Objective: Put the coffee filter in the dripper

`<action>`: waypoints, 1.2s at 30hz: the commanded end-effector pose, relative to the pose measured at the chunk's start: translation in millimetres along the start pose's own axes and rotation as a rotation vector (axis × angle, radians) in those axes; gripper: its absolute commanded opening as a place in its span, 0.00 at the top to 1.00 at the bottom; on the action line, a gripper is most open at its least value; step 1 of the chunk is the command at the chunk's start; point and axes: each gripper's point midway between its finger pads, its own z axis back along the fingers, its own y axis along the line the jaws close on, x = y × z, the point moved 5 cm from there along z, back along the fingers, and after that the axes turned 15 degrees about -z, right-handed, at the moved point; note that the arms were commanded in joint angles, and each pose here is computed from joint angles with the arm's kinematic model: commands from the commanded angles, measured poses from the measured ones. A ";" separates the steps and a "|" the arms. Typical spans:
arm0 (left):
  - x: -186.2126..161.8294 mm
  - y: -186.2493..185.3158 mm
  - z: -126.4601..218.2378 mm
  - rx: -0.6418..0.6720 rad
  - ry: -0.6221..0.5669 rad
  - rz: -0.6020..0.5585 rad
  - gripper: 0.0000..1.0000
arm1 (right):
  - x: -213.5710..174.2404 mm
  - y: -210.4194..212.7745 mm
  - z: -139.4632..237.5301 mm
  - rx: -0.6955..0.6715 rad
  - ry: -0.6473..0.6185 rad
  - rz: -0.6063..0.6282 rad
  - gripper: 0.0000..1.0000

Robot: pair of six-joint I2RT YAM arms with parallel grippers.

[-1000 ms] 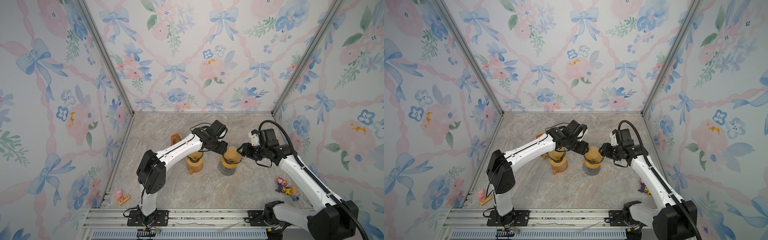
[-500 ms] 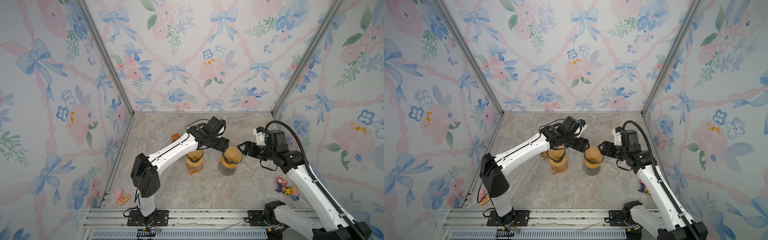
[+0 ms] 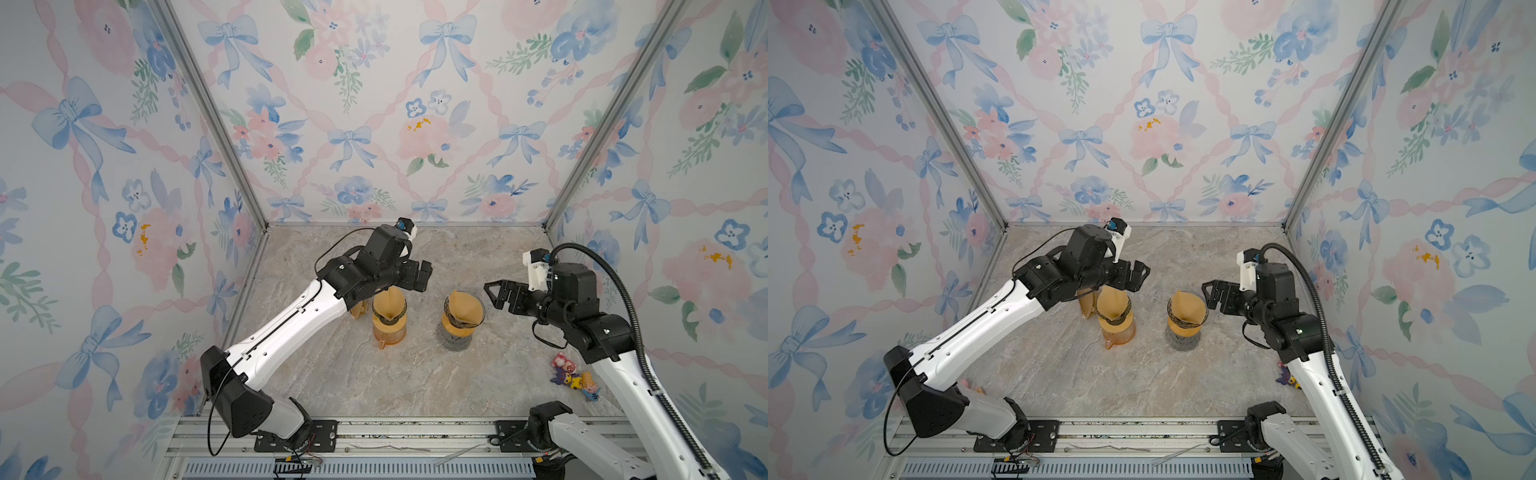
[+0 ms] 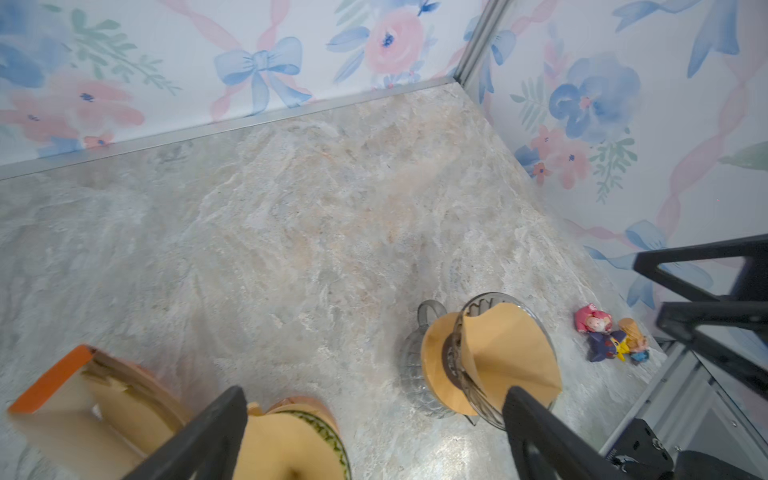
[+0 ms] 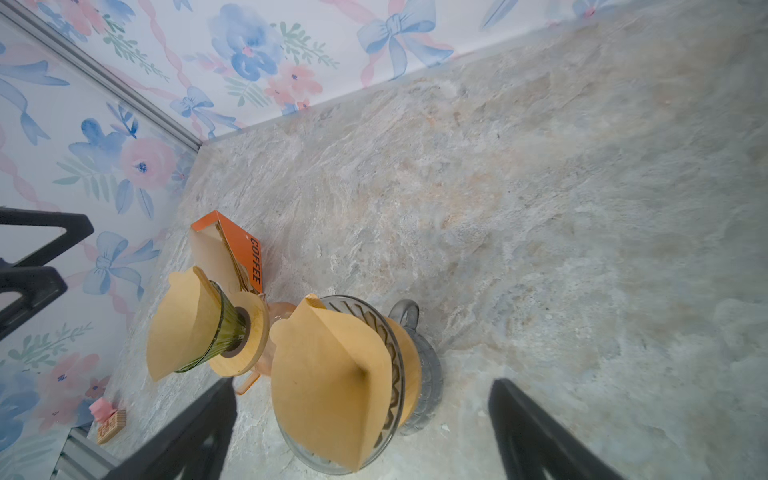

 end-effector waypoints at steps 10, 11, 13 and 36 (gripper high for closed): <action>-73.0 122.3 90.5 0.420 -0.341 0.113 0.02 | 18.8 -34.4 15.3 -0.235 -0.173 0.048 0.04; -84.6 130.8 95.2 0.462 -0.344 0.115 0.02 | 17.4 -39.6 12.9 -0.258 -0.180 0.047 0.04; -107.3 147.1 98.5 0.546 -0.322 0.132 0.02 | 16.5 -45.9 10.1 -0.280 -0.202 0.052 0.04; -246.8 200.7 39.1 0.863 -0.325 0.064 0.02 | 9.2 -99.1 -38.0 -0.407 -0.436 0.164 0.04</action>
